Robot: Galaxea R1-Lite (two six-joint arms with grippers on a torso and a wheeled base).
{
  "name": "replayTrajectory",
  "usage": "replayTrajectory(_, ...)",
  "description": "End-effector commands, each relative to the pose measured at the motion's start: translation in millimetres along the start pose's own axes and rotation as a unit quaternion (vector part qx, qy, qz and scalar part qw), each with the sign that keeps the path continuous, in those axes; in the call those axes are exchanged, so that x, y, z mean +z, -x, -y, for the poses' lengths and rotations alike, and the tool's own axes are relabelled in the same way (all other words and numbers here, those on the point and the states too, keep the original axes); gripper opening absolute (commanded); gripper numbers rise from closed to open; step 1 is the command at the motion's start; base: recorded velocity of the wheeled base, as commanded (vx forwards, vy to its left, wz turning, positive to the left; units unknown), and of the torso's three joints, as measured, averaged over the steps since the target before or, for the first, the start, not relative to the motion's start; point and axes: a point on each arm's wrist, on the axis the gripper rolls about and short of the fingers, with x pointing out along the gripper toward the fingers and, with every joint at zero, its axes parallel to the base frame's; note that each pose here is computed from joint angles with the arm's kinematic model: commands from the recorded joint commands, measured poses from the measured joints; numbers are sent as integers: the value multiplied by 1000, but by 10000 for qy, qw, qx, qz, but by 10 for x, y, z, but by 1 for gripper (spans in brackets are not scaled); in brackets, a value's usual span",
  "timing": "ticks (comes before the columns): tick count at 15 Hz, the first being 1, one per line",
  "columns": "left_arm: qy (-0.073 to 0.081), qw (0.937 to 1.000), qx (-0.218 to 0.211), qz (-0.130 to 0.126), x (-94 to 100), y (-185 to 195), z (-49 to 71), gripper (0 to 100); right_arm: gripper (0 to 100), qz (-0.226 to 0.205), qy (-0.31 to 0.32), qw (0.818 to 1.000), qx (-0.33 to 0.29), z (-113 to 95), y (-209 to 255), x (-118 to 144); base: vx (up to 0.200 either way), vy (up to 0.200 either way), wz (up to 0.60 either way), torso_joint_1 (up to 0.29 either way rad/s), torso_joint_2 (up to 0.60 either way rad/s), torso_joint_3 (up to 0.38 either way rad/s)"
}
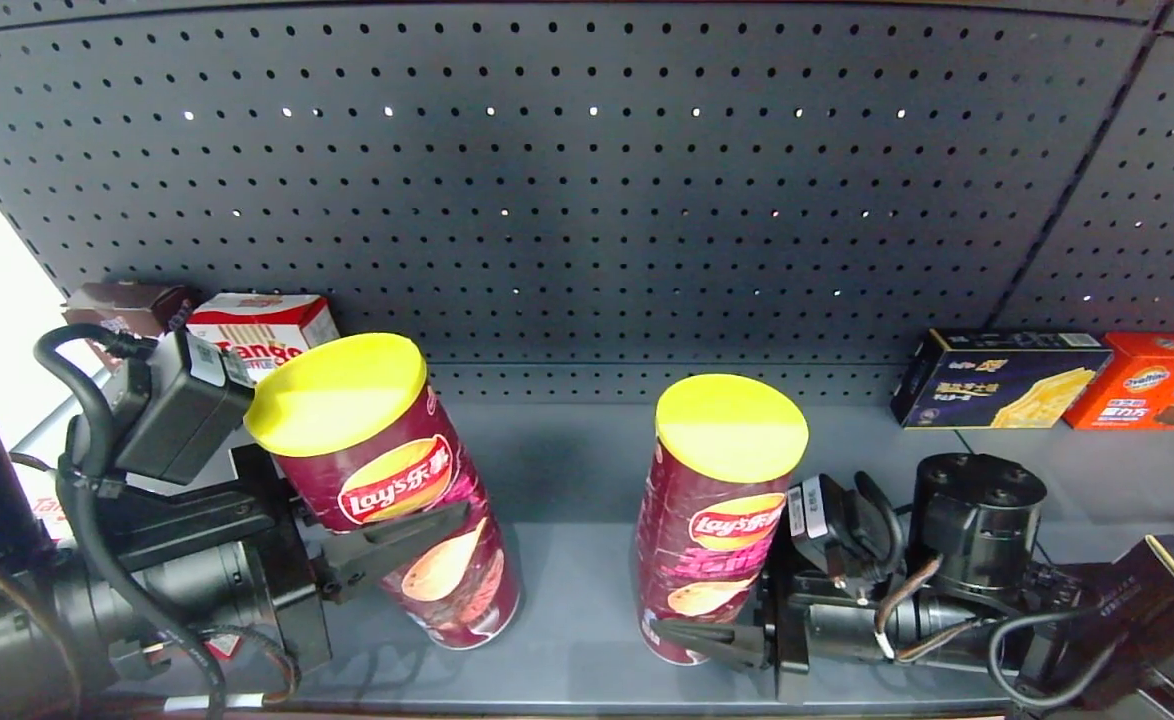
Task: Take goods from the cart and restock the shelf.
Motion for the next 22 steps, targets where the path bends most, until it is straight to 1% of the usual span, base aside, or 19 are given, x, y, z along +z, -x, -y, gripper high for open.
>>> replayTrajectory(1, 1, 10000, -3, -3, -3, 2, 2, 0, 0, -10, -12, 10000, 70, -58, 17, 12, 0, 0, 0, 0, 0, 0)
replayTrajectory(4, 0, 10000, -11, -3, -3, 1, 4, 0, 0, -44, -29, 10000, 57, -80, 42, 5, 0, 0, 0, 0, 0, 0)
replayTrajectory(10, 3, 10000, -11, -10, -8, 1, 5, 0, 0, -72, -52, 10000, 2, -31, 29, -27, 0, 0, 0, 0, 0, 0)
replayTrajectory(13, 68, 9999, -24, -157, -101, 18, 20, 0, 0, -75, -51, 10000, -5, 1, -20, -48, 0, 0, 0, 0, 0, 0)
replayTrajectory(14, 74, 9998, -25, -171, -111, 23, 24, 0, 100, -75, -51, 10000, -5, 2, -22, -51, 0, 0, 0, 0, 0, 0)
replayTrajectory(17, 55, 9999, -21, -129, -96, 41, 30, 0, 100, -41, -20, 10000, -8, -12, -8, -17, 0, 0, 0, 0, 0, 0)
replayTrajectory(19, 58, 9999, -22, -136, -101, 42, 31, 0, 100, 38, 49, 10000, -32, -44, 55, 60, 0, 0, 0, 0, 0, 0)
replayTrajectory(21, 55, 9999, -21, -129, -96, 41, 30, 0, 100, 146, 137, 9998, -88, -83, 160, 164, 0, 0, 0, 0, 0, 0)
replayTrajectory(22, 55, 9999, -21, -129, -96, 41, 30, 0, 100, 169, 174, 9994, -238, -78, 274, 200, 0, 0, 0, 0, 0, 0)
